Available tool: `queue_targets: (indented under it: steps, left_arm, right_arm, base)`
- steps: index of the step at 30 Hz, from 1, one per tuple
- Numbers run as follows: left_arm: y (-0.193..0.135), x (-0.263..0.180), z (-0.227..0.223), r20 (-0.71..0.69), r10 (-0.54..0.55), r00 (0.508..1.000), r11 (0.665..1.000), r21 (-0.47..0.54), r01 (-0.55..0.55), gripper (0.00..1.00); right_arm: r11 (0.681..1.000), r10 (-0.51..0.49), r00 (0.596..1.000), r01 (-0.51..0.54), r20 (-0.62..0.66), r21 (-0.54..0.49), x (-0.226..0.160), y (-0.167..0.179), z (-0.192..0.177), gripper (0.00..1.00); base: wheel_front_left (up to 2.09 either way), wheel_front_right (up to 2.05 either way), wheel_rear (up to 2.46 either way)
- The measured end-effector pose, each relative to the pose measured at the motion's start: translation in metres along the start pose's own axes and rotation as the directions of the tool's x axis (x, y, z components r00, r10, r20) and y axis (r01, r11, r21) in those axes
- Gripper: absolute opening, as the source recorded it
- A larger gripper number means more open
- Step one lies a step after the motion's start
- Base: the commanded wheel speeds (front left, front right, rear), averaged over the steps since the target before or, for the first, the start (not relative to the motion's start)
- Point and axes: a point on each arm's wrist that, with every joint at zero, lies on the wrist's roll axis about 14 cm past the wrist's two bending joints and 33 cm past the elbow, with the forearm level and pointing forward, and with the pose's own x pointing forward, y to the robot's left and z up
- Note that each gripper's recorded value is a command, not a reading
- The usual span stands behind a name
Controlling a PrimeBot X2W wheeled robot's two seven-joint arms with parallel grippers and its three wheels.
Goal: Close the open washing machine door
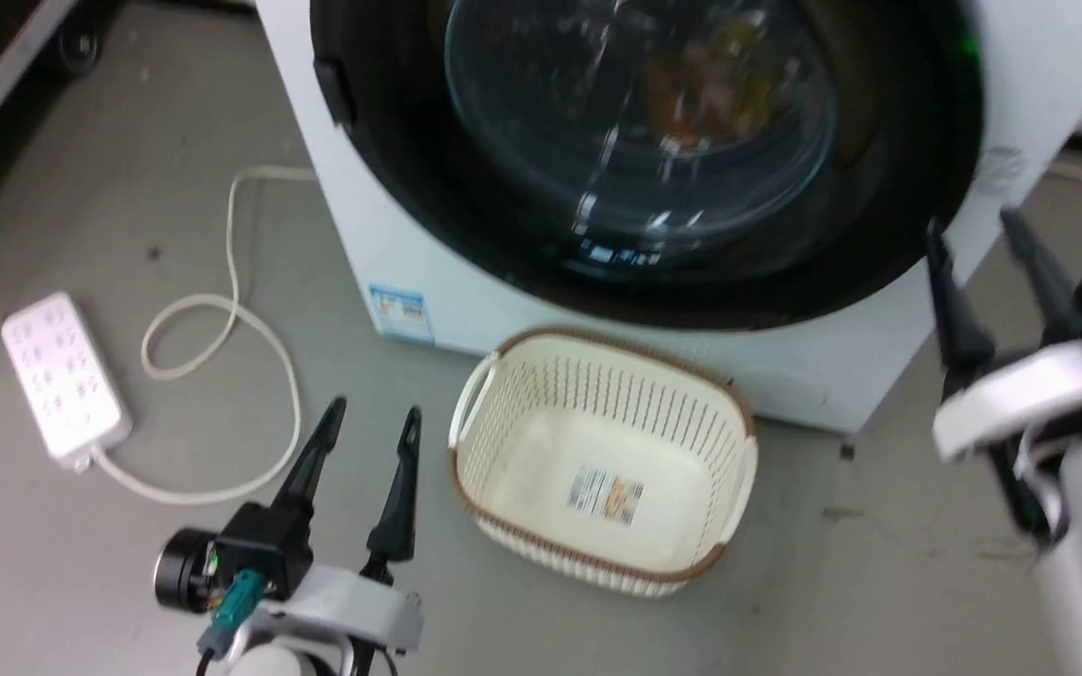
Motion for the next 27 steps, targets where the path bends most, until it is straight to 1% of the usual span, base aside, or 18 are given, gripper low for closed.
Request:
queue_targets:
  steps: [4,9,14,19,23,27]
  left_arm:
    - [0.000,-0.010,0.010,0.026,0.012,1.000,1.000,-0.002,-0.012,1.00]
    - [-0.009,-0.014,0.023,0.065,-0.011,0.998,1.000,-0.014,0.012,1.00]
    - [-0.017,-0.015,0.028,0.080,-0.034,0.996,0.999,-0.019,0.036,1.00]
    - [-0.022,-0.020,0.022,0.062,-0.047,0.997,0.998,-0.027,0.048,1.00]
    - [-0.025,-0.023,0.016,0.044,-0.056,0.997,0.998,-0.023,0.057,1.00]
    - [-0.024,-0.024,0.012,0.032,-0.057,0.998,0.998,-0.024,0.058,1.00]
  right_arm:
    - [1.000,-0.024,1.000,0.024,0.018,-0.006,-0.040,0.005,0.008,1.00]
    - [0.993,-0.114,0.991,0.114,0.068,0.005,-0.082,-0.004,0.025,1.00]
    - [0.986,-0.168,0.985,0.169,0.048,-0.011,-0.119,-0.009,0.018,1.00]
    - [0.983,-0.185,0.982,0.185,0.027,-0.014,-0.138,-0.007,0.012,1.00]
    - [0.983,-0.184,0.983,0.184,0.008,-0.010,-0.145,-0.004,0.006,1.00]
    - [0.983,-0.182,0.983,0.182,0.004,0.017,-0.147,-0.002,0.004,1.00]
  base:
    - [0.00,0.00,0.00]
    - [0.00,0.00,0.00]
    - [0.00,0.00,0.00]
    - [0.00,0.00,0.00]
    - [0.00,0.00,0.00]
    - [0.00,0.00,0.00]
